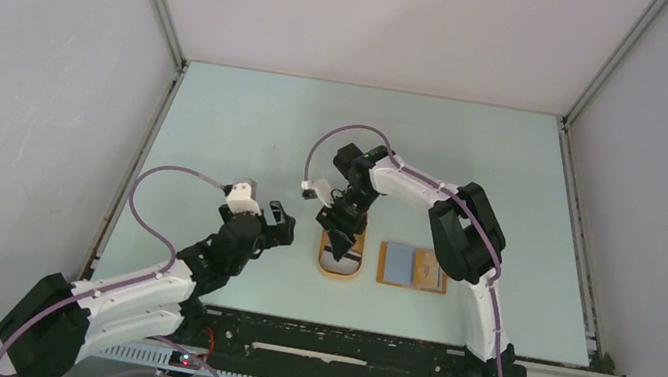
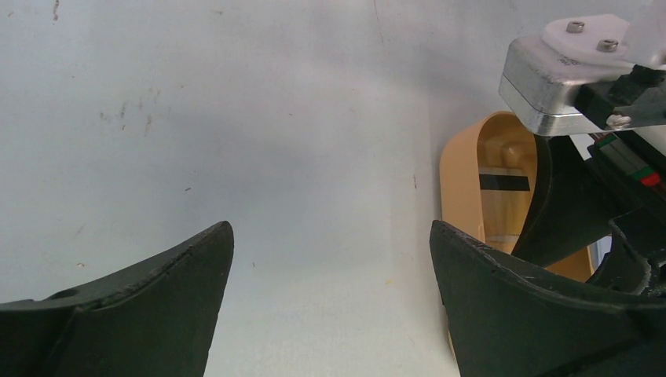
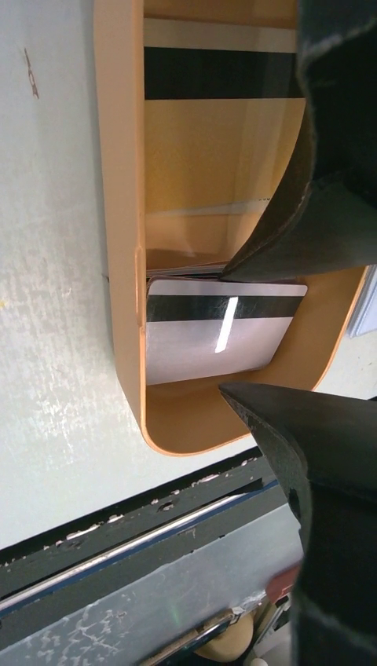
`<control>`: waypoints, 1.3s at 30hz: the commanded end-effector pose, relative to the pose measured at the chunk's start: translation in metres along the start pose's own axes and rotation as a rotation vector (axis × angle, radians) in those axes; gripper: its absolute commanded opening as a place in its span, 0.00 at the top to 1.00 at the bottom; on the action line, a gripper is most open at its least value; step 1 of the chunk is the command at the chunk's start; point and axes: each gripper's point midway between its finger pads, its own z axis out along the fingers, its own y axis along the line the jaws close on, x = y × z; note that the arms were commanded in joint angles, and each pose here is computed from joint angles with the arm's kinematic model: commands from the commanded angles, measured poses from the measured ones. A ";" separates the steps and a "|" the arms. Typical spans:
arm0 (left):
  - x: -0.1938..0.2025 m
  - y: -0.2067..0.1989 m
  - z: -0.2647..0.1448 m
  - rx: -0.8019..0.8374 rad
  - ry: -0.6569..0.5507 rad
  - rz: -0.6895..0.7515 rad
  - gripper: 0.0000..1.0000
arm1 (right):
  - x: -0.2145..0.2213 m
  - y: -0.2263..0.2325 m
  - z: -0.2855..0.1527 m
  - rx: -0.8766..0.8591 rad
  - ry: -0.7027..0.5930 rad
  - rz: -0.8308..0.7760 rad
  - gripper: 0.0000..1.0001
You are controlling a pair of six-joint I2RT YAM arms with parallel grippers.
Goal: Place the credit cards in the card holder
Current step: Pick up the credit card from the storage box.
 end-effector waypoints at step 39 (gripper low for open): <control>-0.004 0.007 0.000 0.006 -0.036 -0.056 0.01 | -0.004 0.053 0.009 -0.207 0.028 -0.005 0.45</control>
